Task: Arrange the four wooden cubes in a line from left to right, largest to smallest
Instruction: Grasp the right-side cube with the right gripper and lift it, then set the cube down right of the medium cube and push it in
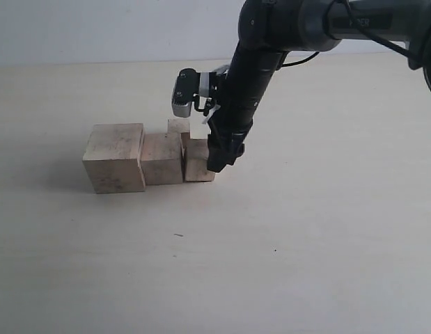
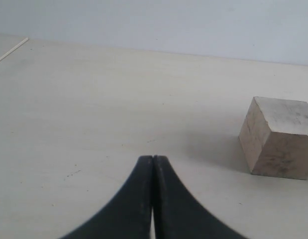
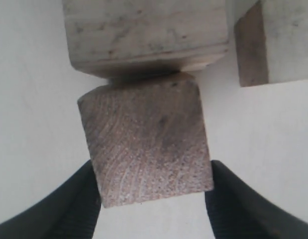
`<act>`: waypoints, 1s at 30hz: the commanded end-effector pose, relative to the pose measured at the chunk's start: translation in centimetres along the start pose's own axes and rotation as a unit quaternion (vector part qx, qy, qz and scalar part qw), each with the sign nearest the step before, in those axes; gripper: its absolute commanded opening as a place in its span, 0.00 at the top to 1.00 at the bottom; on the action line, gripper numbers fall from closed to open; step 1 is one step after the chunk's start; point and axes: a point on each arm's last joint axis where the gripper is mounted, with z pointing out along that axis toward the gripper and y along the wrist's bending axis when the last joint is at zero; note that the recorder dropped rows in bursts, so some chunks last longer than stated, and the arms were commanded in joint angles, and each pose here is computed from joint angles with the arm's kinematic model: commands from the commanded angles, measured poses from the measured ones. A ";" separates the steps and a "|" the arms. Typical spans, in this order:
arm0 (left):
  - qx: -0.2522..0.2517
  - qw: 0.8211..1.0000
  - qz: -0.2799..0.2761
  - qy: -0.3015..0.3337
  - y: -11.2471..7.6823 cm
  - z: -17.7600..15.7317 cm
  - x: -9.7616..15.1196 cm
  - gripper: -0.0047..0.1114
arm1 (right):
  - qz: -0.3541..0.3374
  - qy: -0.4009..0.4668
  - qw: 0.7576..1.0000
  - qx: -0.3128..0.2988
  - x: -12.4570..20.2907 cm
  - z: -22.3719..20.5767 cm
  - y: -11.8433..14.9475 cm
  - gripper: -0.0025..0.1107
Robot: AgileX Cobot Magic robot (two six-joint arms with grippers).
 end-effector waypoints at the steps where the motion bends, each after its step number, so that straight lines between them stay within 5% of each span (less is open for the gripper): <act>1: 0.005 1.000 -0.001 -0.009 -0.1 0.0 -0.1 0.96 | 0.004 0.003 1.000 -0.006 0.4 1.5 -0.3 0.98; 11: 0.005 1.000 -0.001 -0.009 -0.1 0.0 -0.1 0.96 | 0.011 0.007 0.999 -0.034 0.6 1.9 0.1 0.98; 30: 0.005 1.000 -0.001 -0.009 -0.1 0.0 -0.1 0.96 | 0.033 -0.018 0.997 -0.070 0.1 1.9 0.7 0.77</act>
